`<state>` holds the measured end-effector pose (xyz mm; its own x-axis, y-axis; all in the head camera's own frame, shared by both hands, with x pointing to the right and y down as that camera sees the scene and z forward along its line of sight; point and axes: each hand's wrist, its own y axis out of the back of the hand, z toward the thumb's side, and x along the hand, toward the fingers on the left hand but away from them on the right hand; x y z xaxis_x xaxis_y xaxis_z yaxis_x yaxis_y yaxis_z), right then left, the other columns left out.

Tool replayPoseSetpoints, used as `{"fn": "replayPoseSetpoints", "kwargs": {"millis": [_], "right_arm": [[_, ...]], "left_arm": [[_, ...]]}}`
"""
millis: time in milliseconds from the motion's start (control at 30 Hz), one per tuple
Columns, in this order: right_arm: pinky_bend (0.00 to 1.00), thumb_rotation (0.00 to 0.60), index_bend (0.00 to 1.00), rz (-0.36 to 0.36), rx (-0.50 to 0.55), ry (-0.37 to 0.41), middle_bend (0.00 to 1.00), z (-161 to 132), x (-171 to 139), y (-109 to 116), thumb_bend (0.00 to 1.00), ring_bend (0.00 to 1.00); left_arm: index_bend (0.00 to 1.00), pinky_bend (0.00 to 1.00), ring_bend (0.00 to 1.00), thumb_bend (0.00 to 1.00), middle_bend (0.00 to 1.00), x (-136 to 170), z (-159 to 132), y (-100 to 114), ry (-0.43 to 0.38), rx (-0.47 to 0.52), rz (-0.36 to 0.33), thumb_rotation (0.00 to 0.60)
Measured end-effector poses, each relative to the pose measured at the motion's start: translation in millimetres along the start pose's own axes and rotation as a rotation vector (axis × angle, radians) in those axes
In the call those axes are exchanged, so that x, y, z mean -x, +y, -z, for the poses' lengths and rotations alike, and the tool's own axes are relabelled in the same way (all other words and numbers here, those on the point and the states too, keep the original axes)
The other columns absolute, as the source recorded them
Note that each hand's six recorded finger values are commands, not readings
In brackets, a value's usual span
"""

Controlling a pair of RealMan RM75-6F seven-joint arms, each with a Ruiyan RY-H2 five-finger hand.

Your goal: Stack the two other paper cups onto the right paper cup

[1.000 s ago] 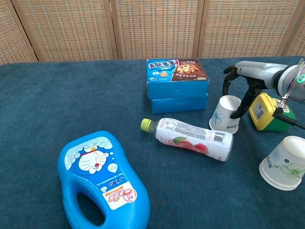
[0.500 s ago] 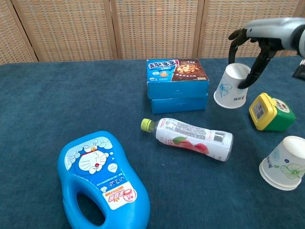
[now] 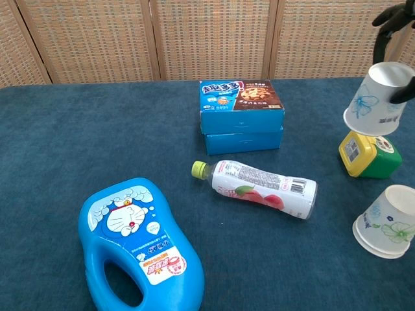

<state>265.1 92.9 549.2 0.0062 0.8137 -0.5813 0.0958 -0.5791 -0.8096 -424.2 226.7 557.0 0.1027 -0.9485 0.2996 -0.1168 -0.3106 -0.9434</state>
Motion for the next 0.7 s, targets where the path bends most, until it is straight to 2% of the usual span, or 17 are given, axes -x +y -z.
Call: {"fn": "replayPoseSetpoints", "kwargs": {"millis": [333,700], "right_arm": [[0.0,0.6,0.51,-0.049,0.077,-0.06,0.08,37.4,-32.5,-16.4,0.12,0.0],[0.0,0.6,0.51,-0.115,0.131,-0.056,0.08,32.1,-48.3,-25.5,0.12,0.0]], "left_arm": [[0.0,0.0,0.0,0.25,0.0,1.7,-3.2,-2.4,-0.007,-0.008,0.008,0.6],[0.0,0.0,0.0,0.25,0.0,1.0,-1.6,-2.6,-0.003,-0.003,0.008,0.6]]}}
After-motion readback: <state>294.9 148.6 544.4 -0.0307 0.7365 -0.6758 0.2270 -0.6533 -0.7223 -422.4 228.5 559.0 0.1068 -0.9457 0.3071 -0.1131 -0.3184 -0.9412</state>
